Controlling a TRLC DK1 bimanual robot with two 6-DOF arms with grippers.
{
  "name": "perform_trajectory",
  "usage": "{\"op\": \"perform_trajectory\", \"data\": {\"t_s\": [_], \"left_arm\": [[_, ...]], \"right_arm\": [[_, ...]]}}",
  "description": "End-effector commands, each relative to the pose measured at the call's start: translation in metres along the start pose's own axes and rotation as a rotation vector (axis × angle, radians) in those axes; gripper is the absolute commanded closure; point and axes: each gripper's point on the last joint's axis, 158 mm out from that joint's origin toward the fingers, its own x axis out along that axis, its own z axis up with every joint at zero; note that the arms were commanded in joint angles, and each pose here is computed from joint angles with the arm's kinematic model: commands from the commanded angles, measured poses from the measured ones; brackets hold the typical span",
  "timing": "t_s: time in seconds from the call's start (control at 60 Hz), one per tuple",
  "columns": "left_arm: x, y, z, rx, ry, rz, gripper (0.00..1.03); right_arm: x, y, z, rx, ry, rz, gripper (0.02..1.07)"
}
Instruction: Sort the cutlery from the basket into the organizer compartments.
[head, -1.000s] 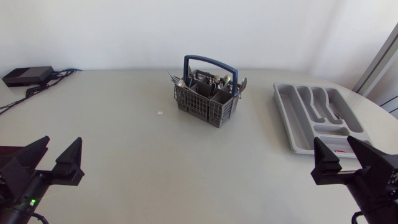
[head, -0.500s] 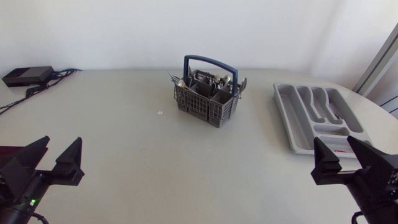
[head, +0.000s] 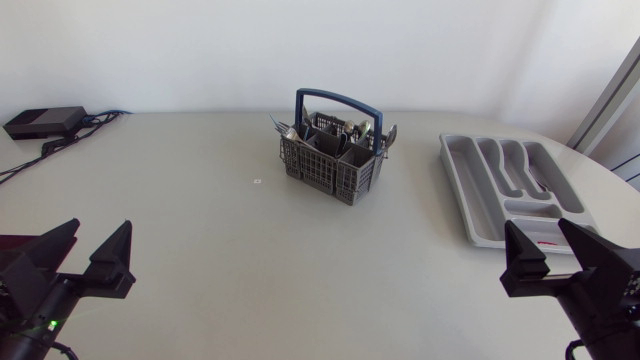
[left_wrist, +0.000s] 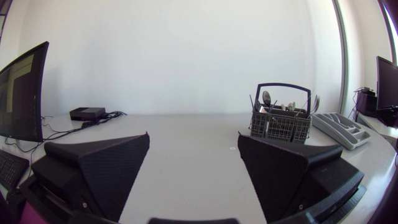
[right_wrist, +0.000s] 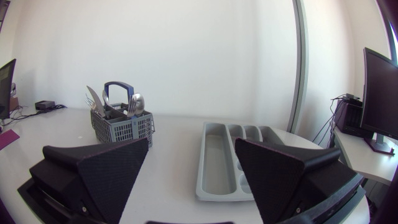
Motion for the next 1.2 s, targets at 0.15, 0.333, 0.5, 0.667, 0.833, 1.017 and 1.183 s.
{"op": "perform_trajectory", "data": {"t_s": [0.15,0.333,0.5,0.667,0.833,1.017,1.183], "left_arm": [[0.001,0.0,-0.005,-0.021,-0.002,0.001,0.05],[0.001,0.0,-0.005,-0.021,-0.002,0.001,0.05],[0.001,0.0,-0.005,-0.021,-0.002,0.001,0.05],[0.001,0.0,-0.005,-0.021,-0.002,0.001,0.05],[0.001,0.0,-0.005,-0.021,-0.002,0.001,0.05],[0.001,0.0,-0.005,-0.021,-0.002,0.001,0.05],[0.001,0.0,-0.005,-0.021,-0.002,0.001,0.05]], "right_arm": [[0.001,-0.011,-0.004,0.014,-0.005,-0.049,0.07],[0.001,0.003,-0.004,-0.002,-0.005,0.012,0.07],[0.0,-0.013,-0.004,-0.01,-0.004,-0.053,0.07],[0.0,-0.011,-0.004,-0.022,-0.005,-0.045,0.07],[0.0,-0.014,-0.004,-0.033,-0.004,-0.054,0.07],[0.0,-0.012,-0.004,-0.023,-0.004,-0.047,0.07],[0.001,-0.009,-0.004,-0.012,-0.003,-0.037,0.07]]}}
